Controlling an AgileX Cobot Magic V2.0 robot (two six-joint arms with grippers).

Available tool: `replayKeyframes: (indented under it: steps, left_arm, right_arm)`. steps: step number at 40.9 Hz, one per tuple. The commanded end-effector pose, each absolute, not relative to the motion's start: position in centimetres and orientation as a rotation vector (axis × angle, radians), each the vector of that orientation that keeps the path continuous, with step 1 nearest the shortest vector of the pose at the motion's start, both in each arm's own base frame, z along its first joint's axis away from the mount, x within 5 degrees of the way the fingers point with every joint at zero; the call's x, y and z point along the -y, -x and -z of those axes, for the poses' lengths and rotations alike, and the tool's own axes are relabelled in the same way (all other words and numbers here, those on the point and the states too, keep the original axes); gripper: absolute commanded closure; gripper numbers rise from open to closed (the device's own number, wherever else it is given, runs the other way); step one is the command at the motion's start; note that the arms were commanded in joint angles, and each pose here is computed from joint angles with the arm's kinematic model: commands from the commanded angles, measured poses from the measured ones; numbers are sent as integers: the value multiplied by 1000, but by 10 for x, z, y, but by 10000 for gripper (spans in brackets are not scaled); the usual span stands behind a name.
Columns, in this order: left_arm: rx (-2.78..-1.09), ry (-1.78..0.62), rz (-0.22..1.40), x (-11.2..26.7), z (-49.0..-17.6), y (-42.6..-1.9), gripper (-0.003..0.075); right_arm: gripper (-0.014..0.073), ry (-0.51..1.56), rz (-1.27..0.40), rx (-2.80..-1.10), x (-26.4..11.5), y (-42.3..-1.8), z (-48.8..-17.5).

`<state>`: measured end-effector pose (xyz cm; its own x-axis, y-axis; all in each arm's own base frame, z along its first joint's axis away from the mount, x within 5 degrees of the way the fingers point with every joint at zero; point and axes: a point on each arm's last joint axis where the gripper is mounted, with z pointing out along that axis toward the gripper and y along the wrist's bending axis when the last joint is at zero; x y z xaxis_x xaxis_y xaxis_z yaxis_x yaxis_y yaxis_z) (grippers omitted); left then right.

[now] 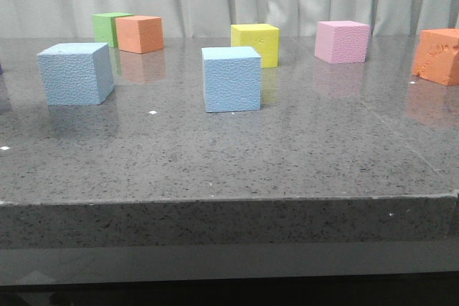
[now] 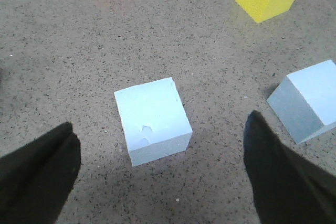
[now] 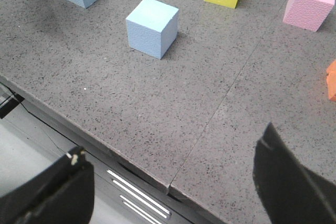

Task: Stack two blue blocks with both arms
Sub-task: 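Open the right gripper and raise it away from the cube, then lower the left gripper onto the light-blue cube nearer the left arm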

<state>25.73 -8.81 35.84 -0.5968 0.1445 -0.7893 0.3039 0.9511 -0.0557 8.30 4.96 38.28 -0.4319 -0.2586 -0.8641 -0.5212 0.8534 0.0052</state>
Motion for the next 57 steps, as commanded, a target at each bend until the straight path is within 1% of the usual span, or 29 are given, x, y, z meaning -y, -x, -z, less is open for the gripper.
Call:
replayKeyframes:
  steps: [1, 9, 17, 25, 35, 45, 53, 57]
  left_arm:
    - [-2131, -310, 249, 96, -374, -272, 100]
    - [-2186, -251, 276, 104, -363, -298, 100]
    - [-2263, -197, 235, 108, -353, -320, 100]
    - [-2302, -153, 247, 114, -341, -336, 100]
    - [-2377, -86, 241, 117, -318, -350, 106]
    - [-2471, -78, 227, 121, -293, -359, 174]
    - [-2483, -77, 225, 121, -290, -359, 177]
    - [-2483, -79, 224, 121, -290, -359, 224]
  right_arm:
    - [-27, 550, -333, -1949, -49, -85, -395]
    - [-27, 550, -333, -1949, -49, -85, -395]
    - [-27, 550, -333, -1949, -49, -85, -395]
    - [-27, 550, -333, -1949, -49, -85, -395]
    - [-27, 550, -333, -1949, -49, -85, -395]
    - [-27, 550, -333, -1949, -49, -85, -395]
    - [-27, 550, -333, -1949, -49, -85, -395]
    - [-27, 550, -333, -1949, -49, -85, -395]
